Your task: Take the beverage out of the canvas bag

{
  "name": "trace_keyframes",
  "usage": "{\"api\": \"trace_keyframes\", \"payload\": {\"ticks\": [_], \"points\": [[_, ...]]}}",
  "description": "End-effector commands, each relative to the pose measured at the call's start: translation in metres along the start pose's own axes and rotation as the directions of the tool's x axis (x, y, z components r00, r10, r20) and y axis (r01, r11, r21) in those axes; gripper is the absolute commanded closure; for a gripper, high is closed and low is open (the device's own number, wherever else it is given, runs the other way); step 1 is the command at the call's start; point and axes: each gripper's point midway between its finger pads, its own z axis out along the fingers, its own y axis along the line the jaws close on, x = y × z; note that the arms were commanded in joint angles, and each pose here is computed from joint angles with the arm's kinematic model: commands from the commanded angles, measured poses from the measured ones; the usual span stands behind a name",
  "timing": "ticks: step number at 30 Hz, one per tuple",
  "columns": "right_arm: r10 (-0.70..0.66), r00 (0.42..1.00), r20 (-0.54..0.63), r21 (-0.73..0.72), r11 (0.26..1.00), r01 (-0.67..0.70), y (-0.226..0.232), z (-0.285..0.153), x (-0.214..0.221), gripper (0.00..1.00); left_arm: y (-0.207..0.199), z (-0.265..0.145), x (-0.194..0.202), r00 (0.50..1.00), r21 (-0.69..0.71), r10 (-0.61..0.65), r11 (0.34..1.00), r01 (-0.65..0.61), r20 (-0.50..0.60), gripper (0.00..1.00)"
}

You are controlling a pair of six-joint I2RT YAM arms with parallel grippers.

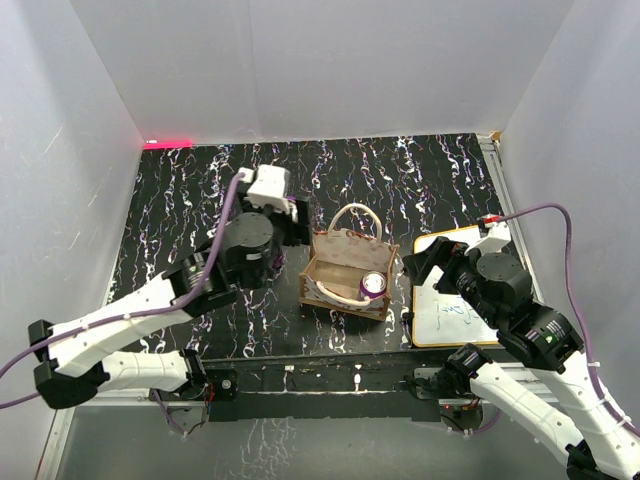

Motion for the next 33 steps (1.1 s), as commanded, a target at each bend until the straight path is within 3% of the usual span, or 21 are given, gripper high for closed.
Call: {"api": "trace_keyframes", "payload": {"ticks": [1,10,17,22,33], "points": [[-0.002,1.0,0.009,-0.009,1.0,0.002,0.005,0.003,-0.006,0.02,0.04,-0.02,-0.022,0.993,-0.122,-0.069,0.989,0.08,0.095,1.0],[-0.018,1.0,-0.02,-0.003,1.0,0.018,0.006,0.008,-0.001,0.02,0.1,-0.046,0.083,0.988,-0.388,-0.102,0.92,0.049,-0.116,1.0],[-0.024,0.999,-0.025,0.0,1.0,0.024,0.006,0.01,-0.001,0.02,0.104,-0.042,0.172,0.967,-0.43,-0.157,0.901,0.058,-0.2,1.0],[-0.017,1.0,-0.019,-0.004,1.0,0.017,0.006,0.008,-0.001,0.02,0.104,-0.025,0.195,0.973,-0.465,-0.12,0.885,0.015,-0.197,1.0],[-0.013,1.0,-0.015,-0.002,1.0,0.013,0.005,0.008,-0.002,0.02,0.101,0.027,0.23,0.947,-0.492,-0.158,0.87,0.0,-0.28,1.0]]}}
